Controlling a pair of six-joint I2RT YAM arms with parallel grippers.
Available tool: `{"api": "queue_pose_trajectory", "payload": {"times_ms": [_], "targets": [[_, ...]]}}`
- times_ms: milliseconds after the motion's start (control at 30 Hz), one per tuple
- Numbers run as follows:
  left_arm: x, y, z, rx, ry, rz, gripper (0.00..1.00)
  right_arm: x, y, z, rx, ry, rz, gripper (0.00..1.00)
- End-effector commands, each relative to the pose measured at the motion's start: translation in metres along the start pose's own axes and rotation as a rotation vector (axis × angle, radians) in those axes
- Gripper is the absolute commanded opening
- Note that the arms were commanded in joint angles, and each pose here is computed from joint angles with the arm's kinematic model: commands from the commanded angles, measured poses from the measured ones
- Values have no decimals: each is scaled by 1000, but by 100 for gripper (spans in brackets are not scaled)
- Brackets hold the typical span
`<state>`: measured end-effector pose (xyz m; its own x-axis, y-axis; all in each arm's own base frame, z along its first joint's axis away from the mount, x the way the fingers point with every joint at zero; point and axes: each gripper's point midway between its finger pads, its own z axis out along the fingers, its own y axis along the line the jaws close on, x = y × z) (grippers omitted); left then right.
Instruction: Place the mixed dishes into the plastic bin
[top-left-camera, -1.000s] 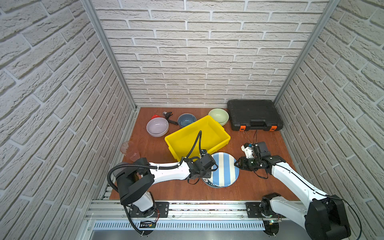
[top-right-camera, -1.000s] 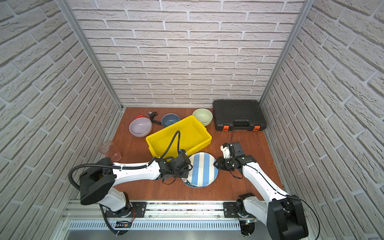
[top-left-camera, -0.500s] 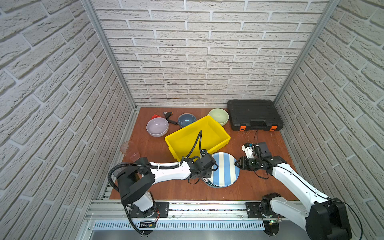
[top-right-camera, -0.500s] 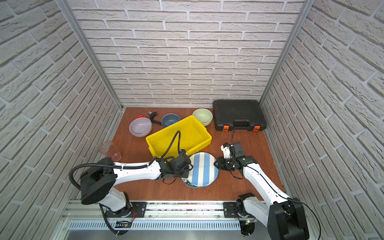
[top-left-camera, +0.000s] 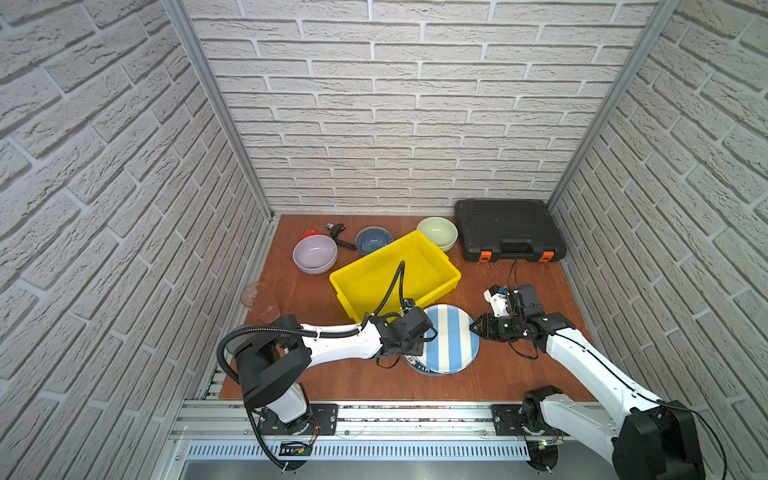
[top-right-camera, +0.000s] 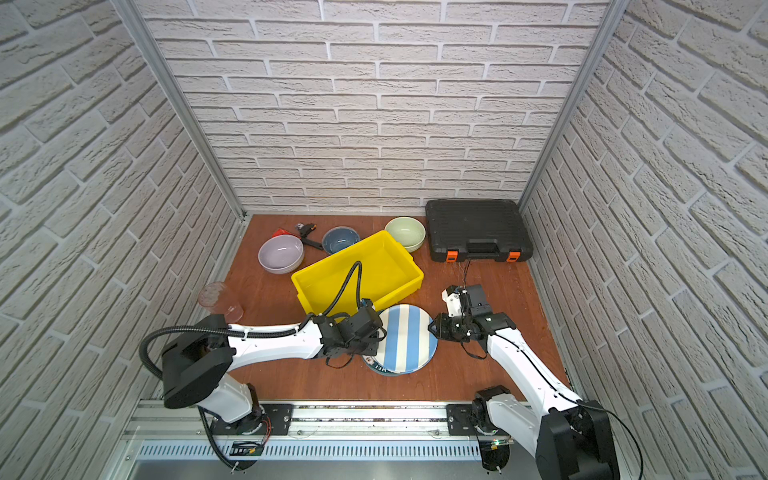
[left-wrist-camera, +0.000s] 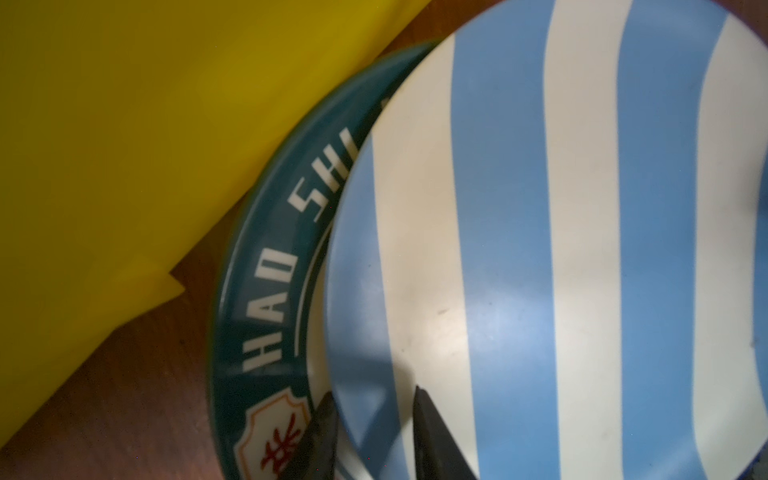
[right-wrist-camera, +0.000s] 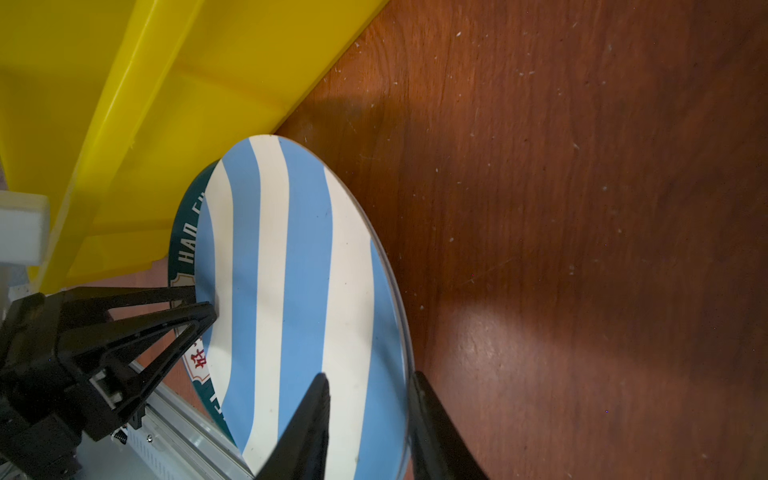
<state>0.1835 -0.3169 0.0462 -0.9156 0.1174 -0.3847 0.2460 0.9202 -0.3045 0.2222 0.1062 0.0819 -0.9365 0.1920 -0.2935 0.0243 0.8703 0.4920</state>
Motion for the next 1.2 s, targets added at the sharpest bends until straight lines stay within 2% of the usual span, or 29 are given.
{"api": "queue_pose_trajectory", "payload": {"times_ms": [0, 367, 1167], "targets": [[-1, 2, 4, -19, 14, 6, 32, -4, 7, -6, -20, -24, -16, 34], [0, 3, 5, -22, 16, 5, 32, -1, 0, -2, 15, -12, -13, 34], [0, 4, 9, -26, 23, 10, 32, 2, 11, 10, -84, 11, 9, 32]]}}
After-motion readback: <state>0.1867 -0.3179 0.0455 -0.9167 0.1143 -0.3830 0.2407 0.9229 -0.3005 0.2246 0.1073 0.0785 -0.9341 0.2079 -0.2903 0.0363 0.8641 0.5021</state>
